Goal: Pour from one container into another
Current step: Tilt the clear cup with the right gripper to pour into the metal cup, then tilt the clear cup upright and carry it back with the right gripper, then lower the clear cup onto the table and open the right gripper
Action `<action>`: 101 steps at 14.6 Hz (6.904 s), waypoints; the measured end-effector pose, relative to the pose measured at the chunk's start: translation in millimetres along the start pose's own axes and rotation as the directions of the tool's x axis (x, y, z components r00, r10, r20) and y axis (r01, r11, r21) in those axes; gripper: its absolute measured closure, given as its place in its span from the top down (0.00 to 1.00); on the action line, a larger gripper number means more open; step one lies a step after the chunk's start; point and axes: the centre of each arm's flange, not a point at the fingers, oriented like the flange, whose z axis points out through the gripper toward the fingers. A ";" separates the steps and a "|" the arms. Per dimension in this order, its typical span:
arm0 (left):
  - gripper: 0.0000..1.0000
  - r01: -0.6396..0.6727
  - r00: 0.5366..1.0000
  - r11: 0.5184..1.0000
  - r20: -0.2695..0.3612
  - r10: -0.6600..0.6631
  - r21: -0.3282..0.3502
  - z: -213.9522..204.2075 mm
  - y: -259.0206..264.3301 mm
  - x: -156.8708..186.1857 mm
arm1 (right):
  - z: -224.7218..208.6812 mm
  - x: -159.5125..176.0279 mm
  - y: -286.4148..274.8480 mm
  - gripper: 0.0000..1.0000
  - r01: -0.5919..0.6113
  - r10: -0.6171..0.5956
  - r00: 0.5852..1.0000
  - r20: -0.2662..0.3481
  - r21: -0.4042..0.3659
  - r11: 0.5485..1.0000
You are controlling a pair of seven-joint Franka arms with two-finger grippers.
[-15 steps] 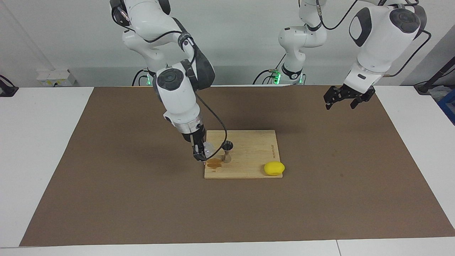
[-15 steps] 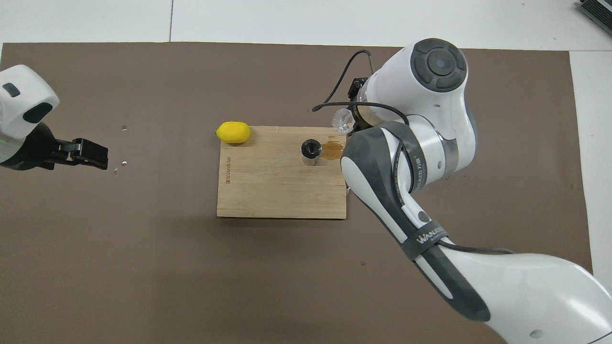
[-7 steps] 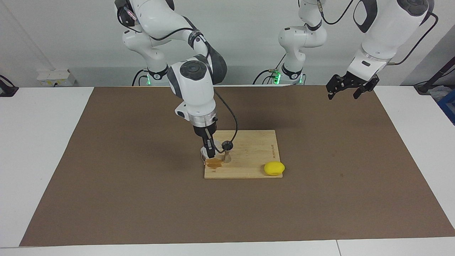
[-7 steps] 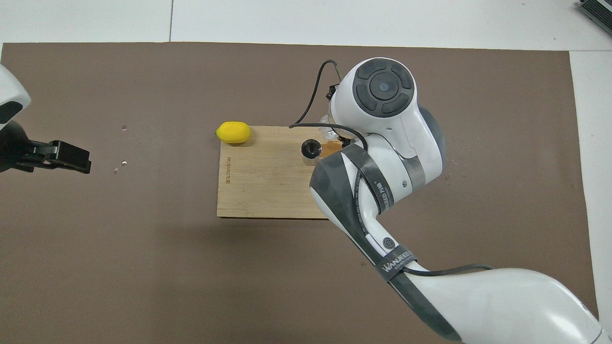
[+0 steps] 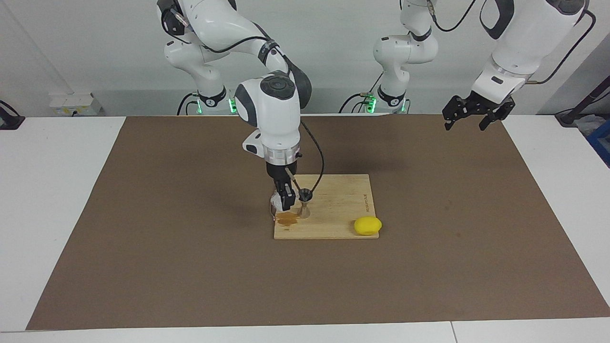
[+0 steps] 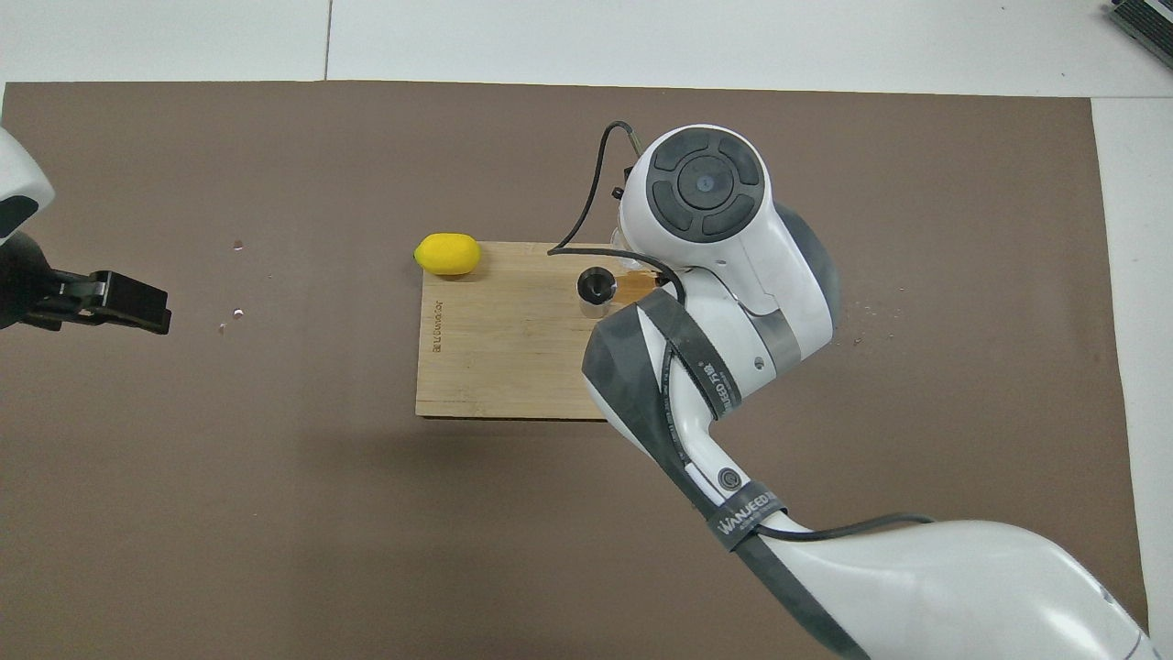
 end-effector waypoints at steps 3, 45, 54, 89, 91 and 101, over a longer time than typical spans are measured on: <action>1.00 -0.001 1.000 1.000 0.004 0.001 0.000 0.7 0.1 -0.2 | 2.2 -9.1 1.2 0.50 0.037 -0.036 0.999 -0.037 0.006 0.999; 1.00 -0.002 1.000 1.000 0.012 0.002 0.000 2.1 0.5 -0.7 | 6.3 -52.8 16.2 0.50 0.194 -0.193 0.962 -0.193 -0.016 0.981; 1.00 -0.002 1.000 1.000 0.012 0.002 0.000 2.1 0.5 -0.7 | 6.2 -52.8 16.2 0.50 0.194 -0.193 0.962 -0.193 -0.016 0.981; 1.00 -0.002 1.000 1.000 0.012 0.002 0.000 2.1 0.5 -0.7 | 75.2 124.5 25.6 0.50 -0.231 0.306 0.881 0.361 -0.237 0.944; 1.00 -0.002 1.000 1.000 0.012 0.002 0.000 2.1 0.5 -0.7 | 96.8 156.3 44.5 0.50 -0.246 0.331 0.842 0.427 -0.243 0.938; 1.00 -0.002 1.000 1.000 0.012 0.002 0.000 2.1 0.5 -0.7 | 162.5 281.4 138.6 0.50 -0.293 0.380 0.716 0.585 -0.242 0.925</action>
